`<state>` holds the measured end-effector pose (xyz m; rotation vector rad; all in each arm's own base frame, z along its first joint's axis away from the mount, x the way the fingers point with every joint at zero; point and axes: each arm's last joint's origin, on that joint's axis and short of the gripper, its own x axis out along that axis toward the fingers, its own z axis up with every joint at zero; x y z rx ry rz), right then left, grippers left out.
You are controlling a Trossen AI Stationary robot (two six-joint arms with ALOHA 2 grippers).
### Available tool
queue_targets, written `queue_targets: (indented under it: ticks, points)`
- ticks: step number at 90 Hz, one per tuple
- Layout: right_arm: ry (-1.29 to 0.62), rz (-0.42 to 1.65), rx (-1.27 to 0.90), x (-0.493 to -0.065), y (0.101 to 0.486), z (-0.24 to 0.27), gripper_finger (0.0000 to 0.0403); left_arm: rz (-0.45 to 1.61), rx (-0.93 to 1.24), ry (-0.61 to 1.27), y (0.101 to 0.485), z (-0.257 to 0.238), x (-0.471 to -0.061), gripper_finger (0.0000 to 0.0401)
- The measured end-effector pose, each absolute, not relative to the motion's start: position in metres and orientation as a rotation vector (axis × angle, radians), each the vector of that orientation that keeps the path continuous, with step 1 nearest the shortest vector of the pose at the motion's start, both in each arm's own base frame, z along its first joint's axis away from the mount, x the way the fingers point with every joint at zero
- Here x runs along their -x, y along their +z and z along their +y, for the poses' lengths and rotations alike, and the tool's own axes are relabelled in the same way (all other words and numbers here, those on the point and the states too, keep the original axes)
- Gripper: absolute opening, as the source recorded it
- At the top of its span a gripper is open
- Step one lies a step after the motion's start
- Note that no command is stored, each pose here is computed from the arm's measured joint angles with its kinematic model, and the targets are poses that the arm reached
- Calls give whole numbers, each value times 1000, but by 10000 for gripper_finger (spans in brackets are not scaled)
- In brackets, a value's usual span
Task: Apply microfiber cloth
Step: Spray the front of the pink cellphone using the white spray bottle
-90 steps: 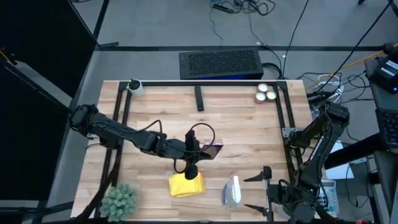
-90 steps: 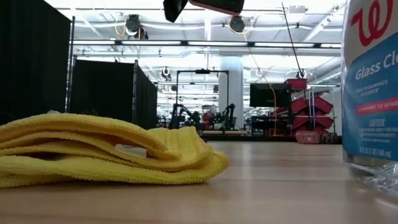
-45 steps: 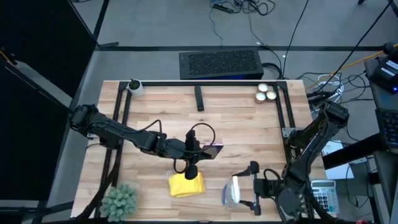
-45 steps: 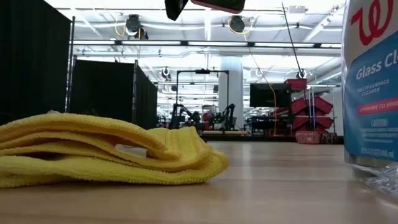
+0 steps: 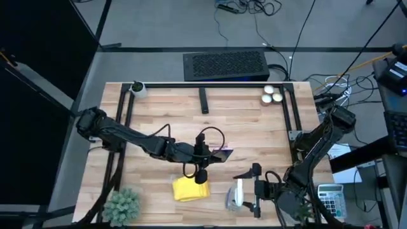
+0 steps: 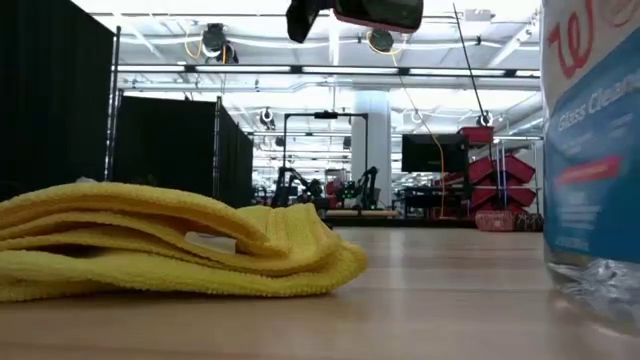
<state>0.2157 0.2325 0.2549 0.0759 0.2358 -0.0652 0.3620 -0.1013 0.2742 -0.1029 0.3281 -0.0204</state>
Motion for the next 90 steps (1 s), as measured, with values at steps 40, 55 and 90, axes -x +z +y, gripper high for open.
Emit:
queue_targets:
  ticks: [40,55,90]
  points:
    - [-71,235,-87,-217,255,231,351,211,226,-142,240,-90,-400,9]
    - [-72,239,-89,-216,254,231,351,210,312,-185,226,-93,-409,9]
    - [-68,245,-88,-216,254,232,282,177,278,-236,238,-96,-418,9]
